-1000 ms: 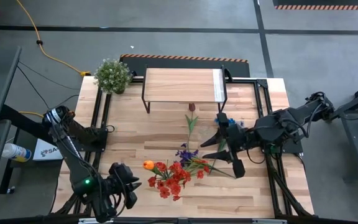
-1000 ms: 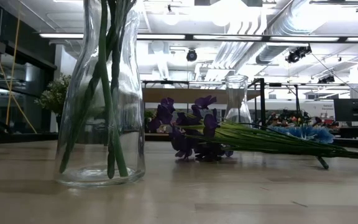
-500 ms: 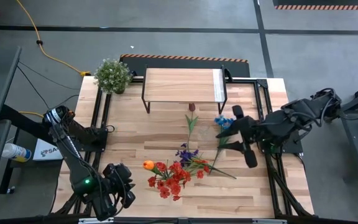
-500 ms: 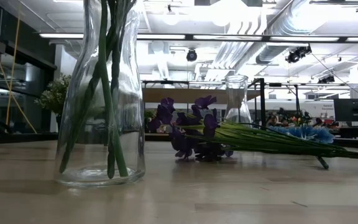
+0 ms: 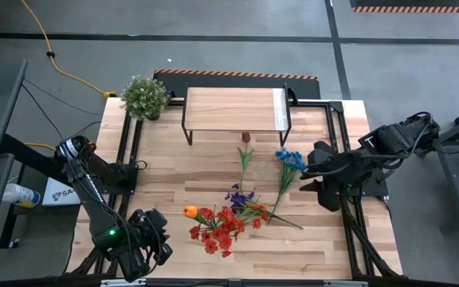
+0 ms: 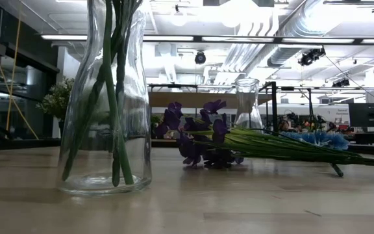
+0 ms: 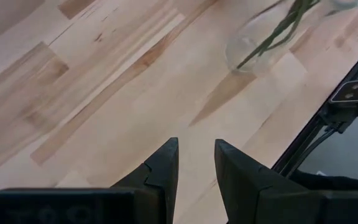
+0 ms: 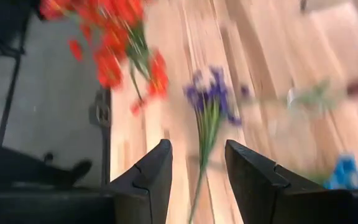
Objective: Pick and place flowers into a vace then onto a shelf
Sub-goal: Put the violet flowers into the top transparent vase
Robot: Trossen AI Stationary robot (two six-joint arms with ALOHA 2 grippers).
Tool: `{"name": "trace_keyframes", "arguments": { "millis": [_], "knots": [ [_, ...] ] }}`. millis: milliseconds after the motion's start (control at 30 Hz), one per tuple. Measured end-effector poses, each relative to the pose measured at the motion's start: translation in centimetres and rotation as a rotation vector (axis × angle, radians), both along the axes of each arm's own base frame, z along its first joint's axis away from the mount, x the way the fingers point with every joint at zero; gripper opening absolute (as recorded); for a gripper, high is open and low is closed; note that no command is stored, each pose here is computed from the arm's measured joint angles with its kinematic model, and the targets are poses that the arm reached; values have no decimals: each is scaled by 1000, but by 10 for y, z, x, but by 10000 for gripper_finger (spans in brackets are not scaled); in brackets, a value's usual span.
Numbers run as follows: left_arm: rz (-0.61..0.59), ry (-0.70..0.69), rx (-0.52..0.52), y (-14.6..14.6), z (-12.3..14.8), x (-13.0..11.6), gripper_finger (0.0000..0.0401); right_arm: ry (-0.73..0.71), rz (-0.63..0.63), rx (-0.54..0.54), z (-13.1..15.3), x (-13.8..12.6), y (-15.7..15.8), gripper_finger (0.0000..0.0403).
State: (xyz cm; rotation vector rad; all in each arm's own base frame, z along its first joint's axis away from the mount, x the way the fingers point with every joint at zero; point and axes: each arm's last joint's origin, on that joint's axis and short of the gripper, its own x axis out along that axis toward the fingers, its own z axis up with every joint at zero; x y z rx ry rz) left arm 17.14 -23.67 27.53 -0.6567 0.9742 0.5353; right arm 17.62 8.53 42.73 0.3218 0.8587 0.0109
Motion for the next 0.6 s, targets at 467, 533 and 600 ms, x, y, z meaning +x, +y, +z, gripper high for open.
{"name": "trace_keyframes", "arguments": {
  "millis": [467,533,600],
  "knots": [
    [28,7,-20,0,0,0,138,381,31,31,-88,5,9,139],
    [28,7,-21,0,0,0,138,409,35,29,-109,7,10,139],
    [29,6,-23,0,0,0,138,412,48,52,-128,9,12,139]
  ]
}}
